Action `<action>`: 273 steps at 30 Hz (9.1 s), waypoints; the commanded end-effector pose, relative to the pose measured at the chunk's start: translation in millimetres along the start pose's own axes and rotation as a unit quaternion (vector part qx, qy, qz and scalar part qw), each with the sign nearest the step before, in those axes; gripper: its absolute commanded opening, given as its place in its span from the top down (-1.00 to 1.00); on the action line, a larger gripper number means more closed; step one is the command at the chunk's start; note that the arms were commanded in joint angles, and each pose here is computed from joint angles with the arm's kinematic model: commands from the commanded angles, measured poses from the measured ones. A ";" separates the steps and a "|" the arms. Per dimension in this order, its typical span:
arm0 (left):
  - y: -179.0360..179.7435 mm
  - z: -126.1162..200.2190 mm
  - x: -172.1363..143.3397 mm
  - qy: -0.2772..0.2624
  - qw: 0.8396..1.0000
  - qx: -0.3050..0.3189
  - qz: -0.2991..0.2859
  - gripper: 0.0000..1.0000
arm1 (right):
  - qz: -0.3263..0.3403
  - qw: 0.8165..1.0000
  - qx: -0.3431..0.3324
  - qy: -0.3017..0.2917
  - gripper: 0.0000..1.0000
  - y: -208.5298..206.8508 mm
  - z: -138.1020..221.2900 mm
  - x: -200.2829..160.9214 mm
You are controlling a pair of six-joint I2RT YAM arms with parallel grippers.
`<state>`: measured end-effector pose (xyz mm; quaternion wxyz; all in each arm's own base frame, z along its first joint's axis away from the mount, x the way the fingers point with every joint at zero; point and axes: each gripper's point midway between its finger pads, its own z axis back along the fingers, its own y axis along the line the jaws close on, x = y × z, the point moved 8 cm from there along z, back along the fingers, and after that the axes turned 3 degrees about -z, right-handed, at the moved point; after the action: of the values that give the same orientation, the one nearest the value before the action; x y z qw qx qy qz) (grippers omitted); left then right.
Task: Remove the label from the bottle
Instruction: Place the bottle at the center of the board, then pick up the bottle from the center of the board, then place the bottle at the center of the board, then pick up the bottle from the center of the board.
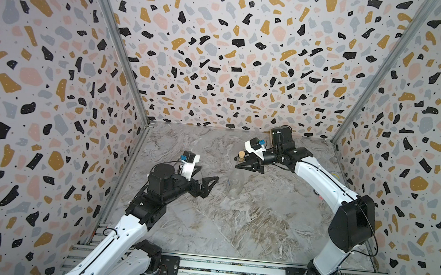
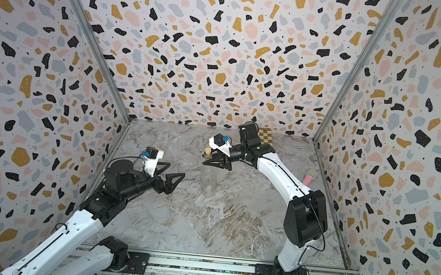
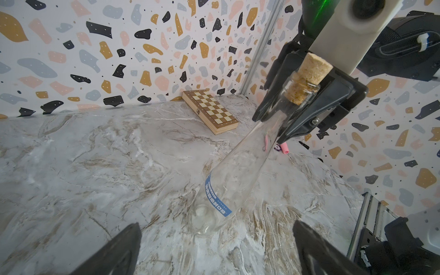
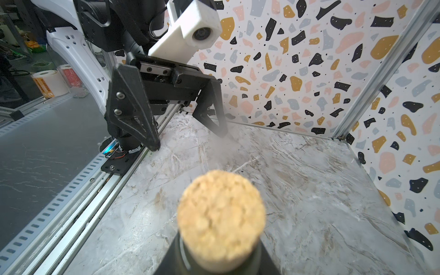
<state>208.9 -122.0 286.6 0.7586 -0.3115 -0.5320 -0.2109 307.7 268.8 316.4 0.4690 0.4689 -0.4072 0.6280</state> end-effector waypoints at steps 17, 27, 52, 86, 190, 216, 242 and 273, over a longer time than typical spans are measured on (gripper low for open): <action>5.8 1.1 18.5 -0.057 0.998 0.040 -0.003 -1.00 | 0.032 0.999 -0.001 -0.018 -0.31 -3.4 3.1 22.9; -2.8 -1.8 16.9 -0.048 0.998 -0.010 -0.033 -1.00 | -0.011 0.997 -0.078 0.002 -1.00 -4.9 31.8 12.7; -14.3 -58.5 51.8 -0.101 0.961 -0.195 -0.168 -0.88 | -0.123 0.944 -0.307 0.003 -1.00 44.7 74.6 -20.5; -11.5 -124.5 51.1 -0.064 0.947 -0.255 -0.183 -0.36 | -0.131 0.943 -0.304 0.019 -1.00 36.5 69.8 -28.6; -40.9 -69.5 41.1 -0.078 0.912 0.401 0.029 -0.82 | -0.024 0.977 -0.209 -0.007 -0.67 115.6 -30.6 -72.5; -22.3 -1.4 18.7 -0.090 0.979 0.005 -0.182 -0.89 | 0.038 0.988 -0.152 -0.012 -0.70 77.6 -13.7 -49.2; 27.5 -57.6 44.5 -0.104 0.975 -0.024 -0.194 -0.78 | 0.047 0.993 -0.112 -0.013 -0.69 71.1 -22.1 -51.5; 23.4 -35.1 64.3 -0.128 0.978 0.110 -0.126 1.00 | 0.080 0.994 -0.077 -0.013 -0.61 87.6 -26.3 -48.5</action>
<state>278.3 -132.4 293.4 0.7108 -0.2126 -0.6251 -0.2423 231.6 266.7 242.9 0.4804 0.4045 -0.4875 0.6066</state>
